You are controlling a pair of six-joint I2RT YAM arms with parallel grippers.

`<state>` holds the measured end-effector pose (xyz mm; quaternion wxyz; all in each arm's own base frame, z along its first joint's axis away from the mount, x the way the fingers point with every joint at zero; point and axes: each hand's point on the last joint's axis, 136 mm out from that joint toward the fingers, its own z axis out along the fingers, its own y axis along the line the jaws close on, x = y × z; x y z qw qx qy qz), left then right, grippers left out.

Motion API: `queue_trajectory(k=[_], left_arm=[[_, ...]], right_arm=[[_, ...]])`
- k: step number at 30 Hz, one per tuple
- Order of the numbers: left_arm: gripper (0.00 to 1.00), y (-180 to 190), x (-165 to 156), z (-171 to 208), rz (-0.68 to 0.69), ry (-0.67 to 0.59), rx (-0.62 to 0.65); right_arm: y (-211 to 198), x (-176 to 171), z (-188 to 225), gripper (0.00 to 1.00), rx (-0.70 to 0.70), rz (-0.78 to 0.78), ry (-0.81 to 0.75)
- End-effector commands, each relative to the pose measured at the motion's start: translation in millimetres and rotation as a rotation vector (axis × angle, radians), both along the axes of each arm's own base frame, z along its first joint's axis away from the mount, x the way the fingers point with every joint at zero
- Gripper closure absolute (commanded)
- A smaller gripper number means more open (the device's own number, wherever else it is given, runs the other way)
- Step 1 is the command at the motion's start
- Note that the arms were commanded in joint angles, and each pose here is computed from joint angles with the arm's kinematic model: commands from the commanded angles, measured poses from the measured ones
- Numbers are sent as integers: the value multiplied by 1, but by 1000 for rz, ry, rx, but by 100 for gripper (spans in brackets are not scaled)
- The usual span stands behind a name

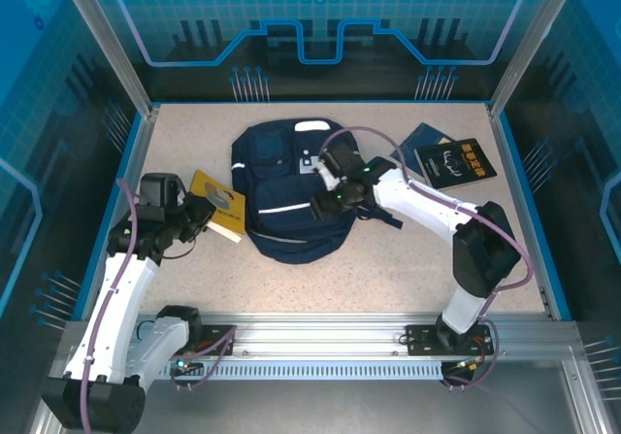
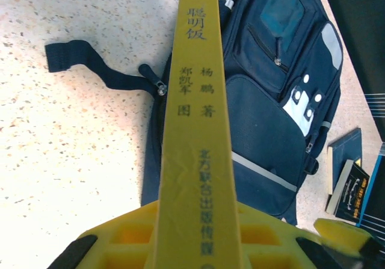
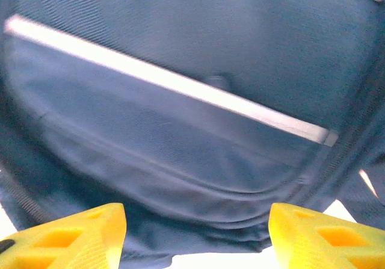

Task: Pack the student bag
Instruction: Open the student bag at the center of the table.

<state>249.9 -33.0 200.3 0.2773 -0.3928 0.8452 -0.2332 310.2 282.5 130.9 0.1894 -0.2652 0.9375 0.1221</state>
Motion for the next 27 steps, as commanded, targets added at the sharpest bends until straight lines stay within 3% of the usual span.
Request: queue_trajectory(k=[1,14,22,27], left_arm=[[97,6,0,8,2,-43,18],[97,8,-3,13,9,-56,13],[97,8,-3,12,10,-54,0],[97,7,-3,13,10,-55,-8]], right_arm=[[20,-29,-13,37,-116,271,31],[70,-19,-53,36,-361,734,-46],[76,-16,-80,30,-416,846,-15],[85,-1,-92,33,-375,784,14]])
